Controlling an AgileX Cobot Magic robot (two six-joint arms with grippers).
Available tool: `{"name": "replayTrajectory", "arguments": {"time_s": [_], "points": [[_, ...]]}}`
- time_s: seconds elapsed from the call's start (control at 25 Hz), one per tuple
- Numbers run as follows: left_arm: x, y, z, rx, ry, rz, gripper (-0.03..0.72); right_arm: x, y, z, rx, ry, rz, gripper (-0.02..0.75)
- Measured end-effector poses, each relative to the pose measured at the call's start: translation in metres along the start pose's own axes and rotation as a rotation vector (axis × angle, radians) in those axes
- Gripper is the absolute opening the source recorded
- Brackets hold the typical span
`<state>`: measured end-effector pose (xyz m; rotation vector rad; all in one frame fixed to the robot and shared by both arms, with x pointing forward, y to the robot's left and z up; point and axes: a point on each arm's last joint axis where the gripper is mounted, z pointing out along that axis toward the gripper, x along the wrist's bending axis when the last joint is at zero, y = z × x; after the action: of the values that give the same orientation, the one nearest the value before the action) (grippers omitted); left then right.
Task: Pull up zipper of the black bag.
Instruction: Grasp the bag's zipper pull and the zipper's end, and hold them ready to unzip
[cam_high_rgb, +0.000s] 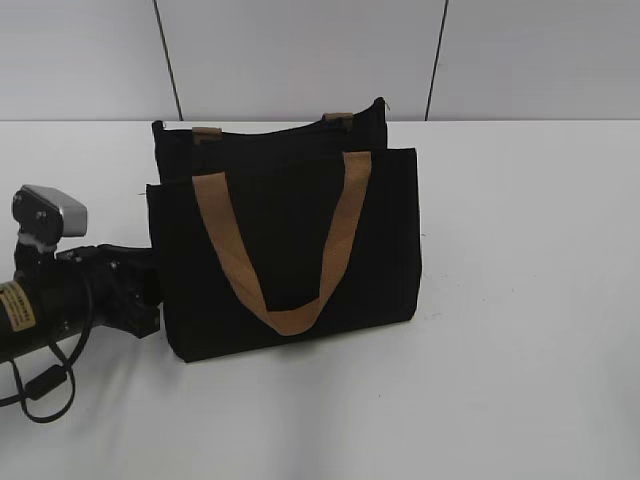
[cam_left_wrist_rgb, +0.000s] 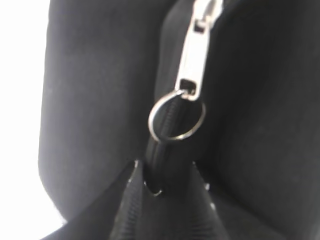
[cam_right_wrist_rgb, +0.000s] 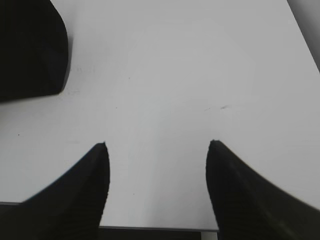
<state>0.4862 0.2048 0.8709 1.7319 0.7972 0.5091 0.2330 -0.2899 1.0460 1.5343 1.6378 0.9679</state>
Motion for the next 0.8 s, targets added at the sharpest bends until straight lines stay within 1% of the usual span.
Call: {"name": "replayTrajectory", "arguments": {"time_s": [0.12,0.24,0.28,0.48,0.6,0.68,0.8], "points": [[0.001,0.0,0.0,-0.011,0.008,-0.007,0.153,0.0,0.0,0.0,0.0,0.0,0.0,0.477],[0.003,0.001,0.0,-0.018,0.028,-0.015,0.038,0.0,0.0,0.0,0.0,0.0,0.0,0.477],[0.003,0.001,0.0,-0.019,0.036,-0.018,0.011,0.0,0.0,0.0,0.0,0.001,0.0,0.477],[0.002,0.008,-0.007,-0.041,0.065,-0.019,-0.006,0.0,0.0,0.0,0.0,0.001,0.0,0.477],[0.002,0.028,-0.019,-0.11,0.113,-0.002,-0.006,0.0,0.0,0.0,0.0,0.001,0.0,0.477],[0.001,0.046,-0.028,-0.165,0.142,0.027,-0.006,0.0,0.0,0.0,0.0,0.001,0.0,0.477],[-0.001,0.067,-0.039,-0.196,0.173,0.071,-0.006,0.0,0.0,0.0,0.0,0.001,0.0,0.477]]}}
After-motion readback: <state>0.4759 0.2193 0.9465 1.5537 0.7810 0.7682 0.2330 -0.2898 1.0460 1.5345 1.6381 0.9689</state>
